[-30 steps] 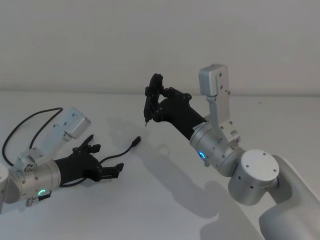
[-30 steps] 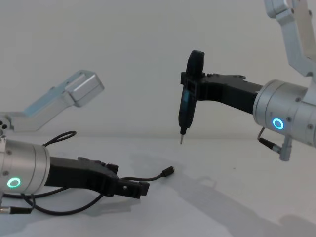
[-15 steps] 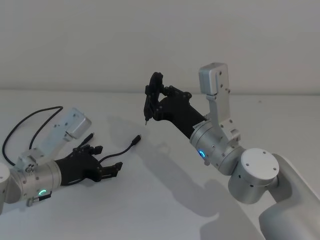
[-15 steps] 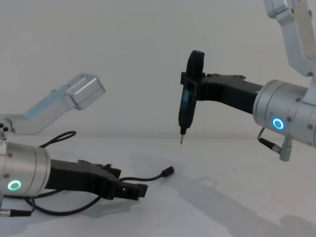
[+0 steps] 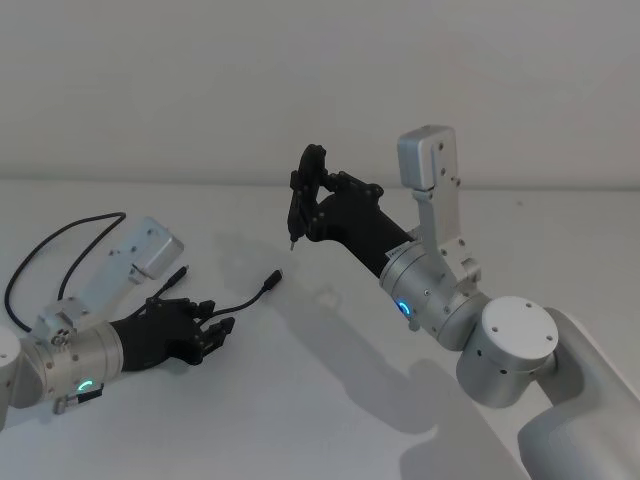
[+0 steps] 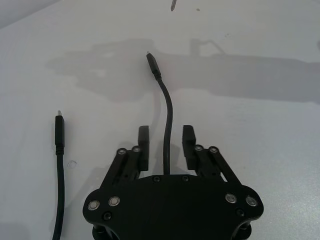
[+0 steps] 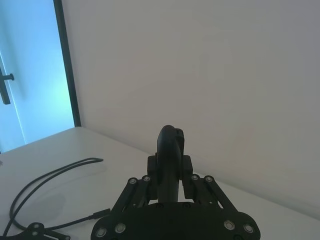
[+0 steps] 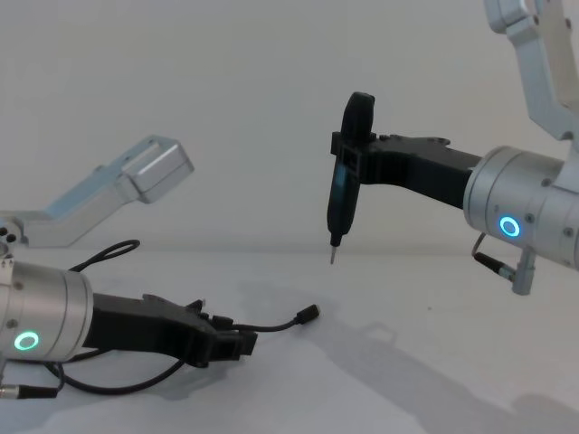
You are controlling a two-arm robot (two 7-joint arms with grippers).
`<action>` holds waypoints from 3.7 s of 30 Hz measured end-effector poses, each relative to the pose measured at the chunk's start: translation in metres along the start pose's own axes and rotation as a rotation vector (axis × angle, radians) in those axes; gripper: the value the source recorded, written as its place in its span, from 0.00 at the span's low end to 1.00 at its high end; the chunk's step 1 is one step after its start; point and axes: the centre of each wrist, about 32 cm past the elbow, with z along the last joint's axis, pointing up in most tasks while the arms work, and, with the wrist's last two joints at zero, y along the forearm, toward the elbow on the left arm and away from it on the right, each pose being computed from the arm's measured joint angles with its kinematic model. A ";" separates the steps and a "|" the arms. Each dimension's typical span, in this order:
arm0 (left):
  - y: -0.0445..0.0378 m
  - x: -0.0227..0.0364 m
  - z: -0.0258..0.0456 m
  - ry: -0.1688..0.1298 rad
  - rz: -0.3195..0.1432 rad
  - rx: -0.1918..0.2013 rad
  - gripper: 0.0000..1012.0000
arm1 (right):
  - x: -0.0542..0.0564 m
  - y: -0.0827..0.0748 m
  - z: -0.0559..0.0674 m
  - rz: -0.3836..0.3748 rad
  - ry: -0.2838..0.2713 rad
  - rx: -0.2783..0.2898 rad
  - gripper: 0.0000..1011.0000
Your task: Pick up the data cable with the one hand.
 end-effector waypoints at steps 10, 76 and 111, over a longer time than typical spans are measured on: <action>0.0000 -0.0001 -0.0001 0.001 0.000 0.001 0.10 | 0.002 0.003 -0.003 0.004 0.003 -0.002 0.27; 0.0000 0.0000 -0.0001 0.001 0.000 0.001 0.04 | 0.018 0.043 -0.029 0.076 -0.019 -0.069 0.27; 0.0000 0.0000 -0.0001 0.000 0.000 0.001 0.04 | 0.018 0.047 -0.032 0.097 -0.036 -0.088 0.27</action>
